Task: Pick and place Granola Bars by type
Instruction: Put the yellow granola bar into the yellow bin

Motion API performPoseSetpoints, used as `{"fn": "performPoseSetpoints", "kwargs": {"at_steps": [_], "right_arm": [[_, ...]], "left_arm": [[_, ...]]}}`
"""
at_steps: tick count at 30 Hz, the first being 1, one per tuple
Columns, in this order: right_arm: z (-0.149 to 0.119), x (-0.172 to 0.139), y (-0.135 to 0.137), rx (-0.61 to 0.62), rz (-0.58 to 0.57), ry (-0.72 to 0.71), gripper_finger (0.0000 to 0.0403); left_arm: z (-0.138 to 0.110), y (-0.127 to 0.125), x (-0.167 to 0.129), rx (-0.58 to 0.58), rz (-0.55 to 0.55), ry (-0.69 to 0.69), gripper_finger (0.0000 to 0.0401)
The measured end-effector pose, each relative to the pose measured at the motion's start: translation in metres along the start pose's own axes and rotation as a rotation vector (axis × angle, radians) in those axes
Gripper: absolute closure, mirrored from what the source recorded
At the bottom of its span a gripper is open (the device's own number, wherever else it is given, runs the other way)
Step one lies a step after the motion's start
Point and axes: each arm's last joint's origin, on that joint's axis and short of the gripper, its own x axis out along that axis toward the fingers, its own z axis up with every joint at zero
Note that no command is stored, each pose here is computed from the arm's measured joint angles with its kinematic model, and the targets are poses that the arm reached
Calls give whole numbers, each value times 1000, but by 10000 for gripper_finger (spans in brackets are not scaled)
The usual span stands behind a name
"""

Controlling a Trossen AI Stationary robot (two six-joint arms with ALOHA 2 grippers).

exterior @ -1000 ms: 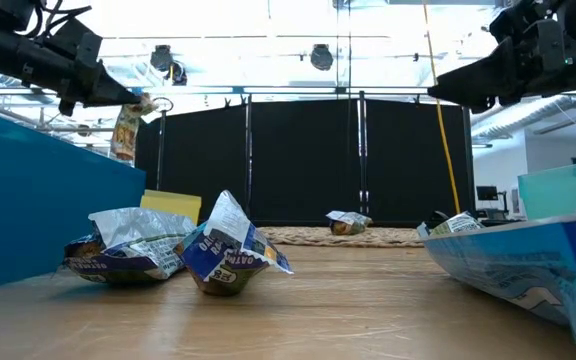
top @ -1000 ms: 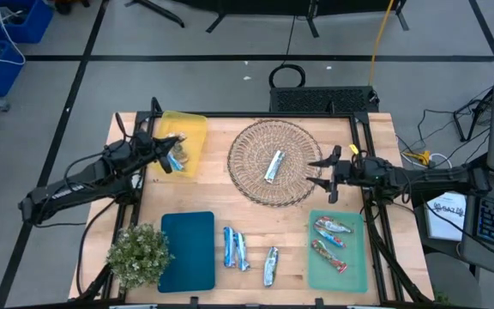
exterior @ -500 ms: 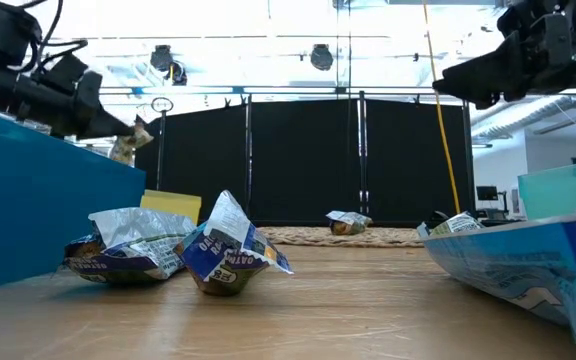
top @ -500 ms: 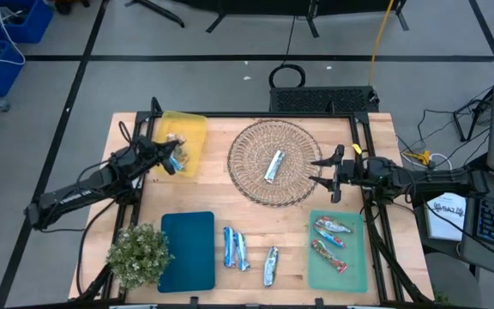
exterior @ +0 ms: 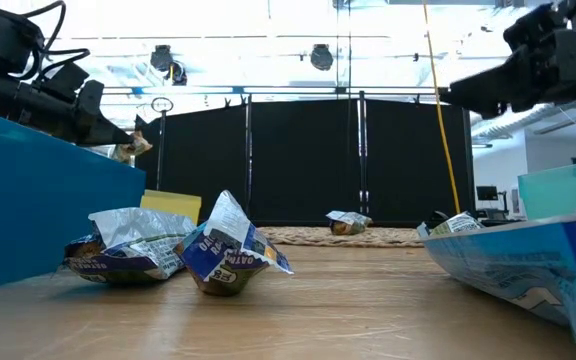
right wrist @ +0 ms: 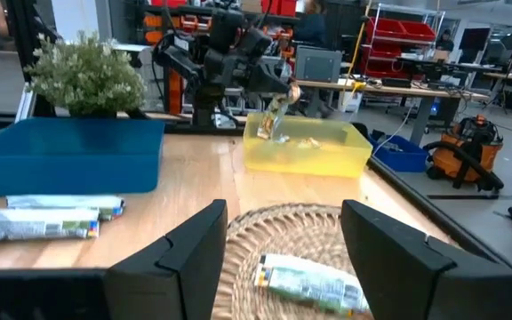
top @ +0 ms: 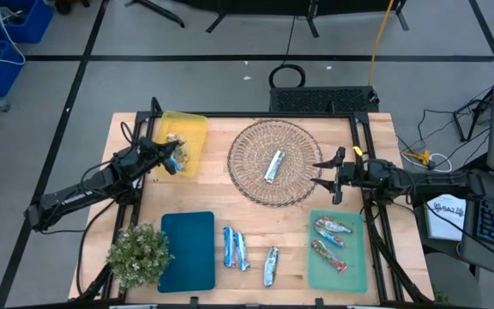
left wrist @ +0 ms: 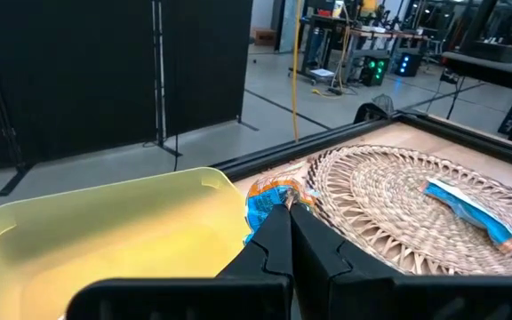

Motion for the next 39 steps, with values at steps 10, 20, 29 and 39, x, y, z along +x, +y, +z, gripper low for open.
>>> {"fn": "performPoseSetpoints", "kwargs": {"at_steps": [10, 20, 29, 39], "right_arm": [[-5, -7, 0, 2, -12, -124, 190], [-6, -8, 0, 42, -9, -117, 190], [-6, -7, 0, 42, -9, -115, 190], [-6, -7, 0, 42, -9, -115, 190]], "left_arm": [[0, 0, 0, 0, -2, 3, 401], [0, 0, 0, -66, 4, 4, 388], [-2, 2, 2, -183, 91, 8, 322], [-2, -2, 4, -182, -20, 22, 234]]}}
